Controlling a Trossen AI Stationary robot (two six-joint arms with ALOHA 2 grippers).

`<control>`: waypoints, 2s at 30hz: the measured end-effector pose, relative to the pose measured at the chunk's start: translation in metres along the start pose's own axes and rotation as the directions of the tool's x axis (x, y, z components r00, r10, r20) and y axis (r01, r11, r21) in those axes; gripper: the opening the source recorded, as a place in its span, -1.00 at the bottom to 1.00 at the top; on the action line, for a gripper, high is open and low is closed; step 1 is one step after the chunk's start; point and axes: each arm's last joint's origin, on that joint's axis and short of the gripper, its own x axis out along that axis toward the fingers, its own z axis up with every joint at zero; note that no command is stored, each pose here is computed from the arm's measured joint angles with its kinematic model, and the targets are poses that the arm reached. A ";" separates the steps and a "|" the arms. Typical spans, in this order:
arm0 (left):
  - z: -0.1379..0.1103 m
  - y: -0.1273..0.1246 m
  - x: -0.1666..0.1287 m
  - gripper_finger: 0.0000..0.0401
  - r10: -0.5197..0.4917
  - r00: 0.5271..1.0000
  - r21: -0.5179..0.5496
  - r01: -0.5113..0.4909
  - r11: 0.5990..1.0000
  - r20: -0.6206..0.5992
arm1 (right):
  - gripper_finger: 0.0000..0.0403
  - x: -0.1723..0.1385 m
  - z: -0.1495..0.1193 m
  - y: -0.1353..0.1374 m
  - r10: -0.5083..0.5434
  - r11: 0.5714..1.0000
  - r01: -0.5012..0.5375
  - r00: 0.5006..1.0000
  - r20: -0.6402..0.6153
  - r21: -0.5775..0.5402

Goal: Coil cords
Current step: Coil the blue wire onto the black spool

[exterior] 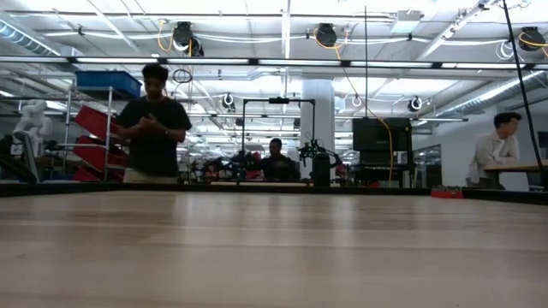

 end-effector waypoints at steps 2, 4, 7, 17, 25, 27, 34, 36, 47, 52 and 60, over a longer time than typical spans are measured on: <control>0.001 0.001 -0.001 -1.00 0.000 1.000 -0.019 0.000 1.000 0.003 | -0.69 -0.006 0.000 0.001 0.001 1.000 -0.001 1.000 -0.009 0.012; 0.002 0.001 -0.001 -1.00 0.002 1.000 -0.033 -0.002 0.999 0.007 | -0.59 -0.011 -0.001 0.002 0.000 1.000 0.000 1.000 -0.022 0.018; 0.003 0.002 -0.001 -1.00 0.005 1.000 -0.037 -0.004 0.999 0.012 | -0.47 -0.018 -0.006 0.007 -0.001 1.000 0.001 0.999 -0.042 -0.001; 0.010 0.004 -0.001 -1.00 0.028 0.997 -0.075 -0.022 0.997 0.077 | -0.37 0.021 -0.028 0.026 0.280 0.939 -0.287 0.958 0.063 0.187; 0.010 0.004 -0.001 -1.00 0.032 0.997 -0.039 -0.029 0.999 0.076 | -0.36 0.069 -0.029 0.015 0.250 0.937 -0.262 0.965 0.083 0.230; 0.010 0.004 -0.001 -1.00 0.032 0.997 -0.019 -0.031 0.999 0.076 | -0.37 0.076 -0.029 0.013 0.268 0.925 -0.286 0.958 0.104 0.250; 0.010 0.004 -0.001 -1.00 0.032 0.997 0.004 -0.033 0.999 0.076 | -0.37 0.088 -0.030 0.010 0.276 0.919 -0.297 0.954 0.114 0.259; 0.010 0.004 -0.001 -1.00 0.032 0.997 0.005 -0.033 0.999 0.075 | -0.37 0.091 -0.031 0.009 0.267 0.923 -0.287 0.957 0.109 0.256; 0.010 0.004 -0.001 -1.00 0.032 0.997 0.005 -0.032 0.999 0.076 | -0.37 0.112 -0.040 0.011 0.316 0.897 -0.342 0.939 0.135 0.279; 0.010 0.004 -0.001 -1.00 0.032 0.997 0.006 -0.032 0.999 0.075 | -0.37 0.111 -0.041 0.013 0.319 0.893 -0.349 0.936 0.148 0.284; 0.010 0.004 -0.001 -1.00 0.031 0.997 0.007 -0.032 0.999 0.073 | -0.37 0.091 -0.033 0.015 0.277 0.907 -0.314 0.947 0.161 0.282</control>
